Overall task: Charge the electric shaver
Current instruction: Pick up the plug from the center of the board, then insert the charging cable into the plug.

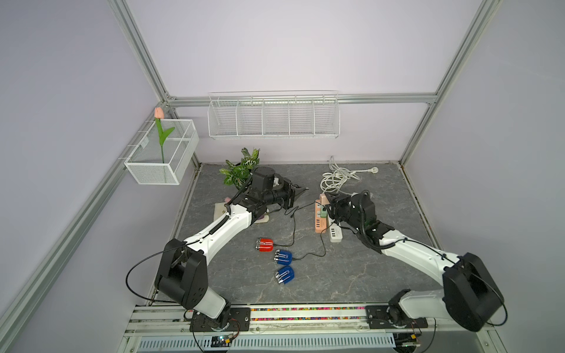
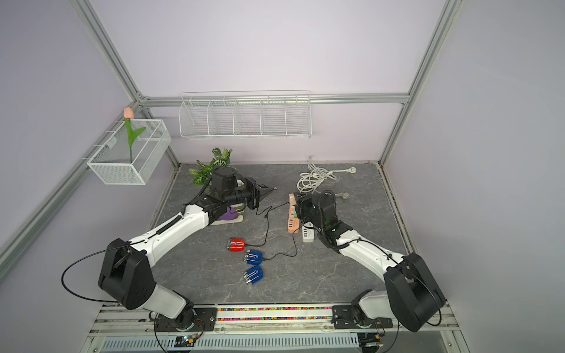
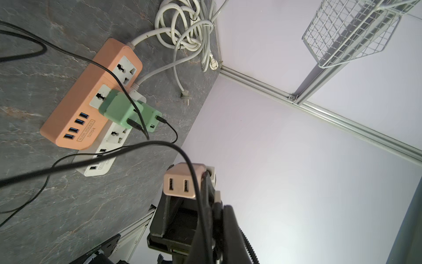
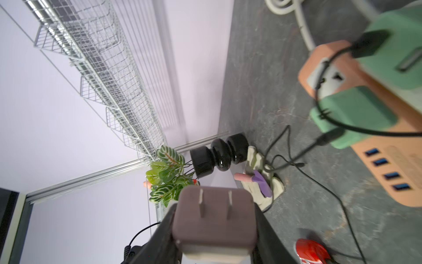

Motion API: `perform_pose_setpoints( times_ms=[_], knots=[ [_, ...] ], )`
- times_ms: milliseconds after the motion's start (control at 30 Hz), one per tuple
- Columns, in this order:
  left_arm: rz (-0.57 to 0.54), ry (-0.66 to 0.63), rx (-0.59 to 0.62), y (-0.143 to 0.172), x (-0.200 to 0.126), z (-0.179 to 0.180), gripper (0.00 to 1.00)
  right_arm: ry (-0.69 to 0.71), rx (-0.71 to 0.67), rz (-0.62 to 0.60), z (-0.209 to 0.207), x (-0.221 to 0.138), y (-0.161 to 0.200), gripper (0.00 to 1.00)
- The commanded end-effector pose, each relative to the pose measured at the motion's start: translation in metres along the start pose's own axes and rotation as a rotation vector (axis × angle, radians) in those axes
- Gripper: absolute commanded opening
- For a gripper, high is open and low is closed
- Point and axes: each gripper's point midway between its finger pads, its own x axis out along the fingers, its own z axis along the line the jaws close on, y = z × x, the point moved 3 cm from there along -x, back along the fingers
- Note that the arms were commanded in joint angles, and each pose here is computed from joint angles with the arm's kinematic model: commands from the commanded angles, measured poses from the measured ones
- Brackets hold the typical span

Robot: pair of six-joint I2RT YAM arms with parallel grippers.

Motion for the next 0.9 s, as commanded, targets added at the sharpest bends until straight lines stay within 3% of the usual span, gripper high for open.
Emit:
perform_pose_setpoints(
  times_ms=[0,367,867],
  knots=[
    [0.005,0.02,-0.017,0.002,0.001,-0.004,0.0,-0.184,0.001,0.08,0.057,0.001,0.014,0.07],
    [0.021,0.02,0.004,0.003,0.011,-0.004,0.0,-0.116,0.036,0.128,0.043,0.013,0.022,0.07],
    [0.028,0.013,0.004,0.001,0.017,-0.003,0.0,-0.13,0.094,0.147,0.051,0.021,0.027,0.07]
  ],
)
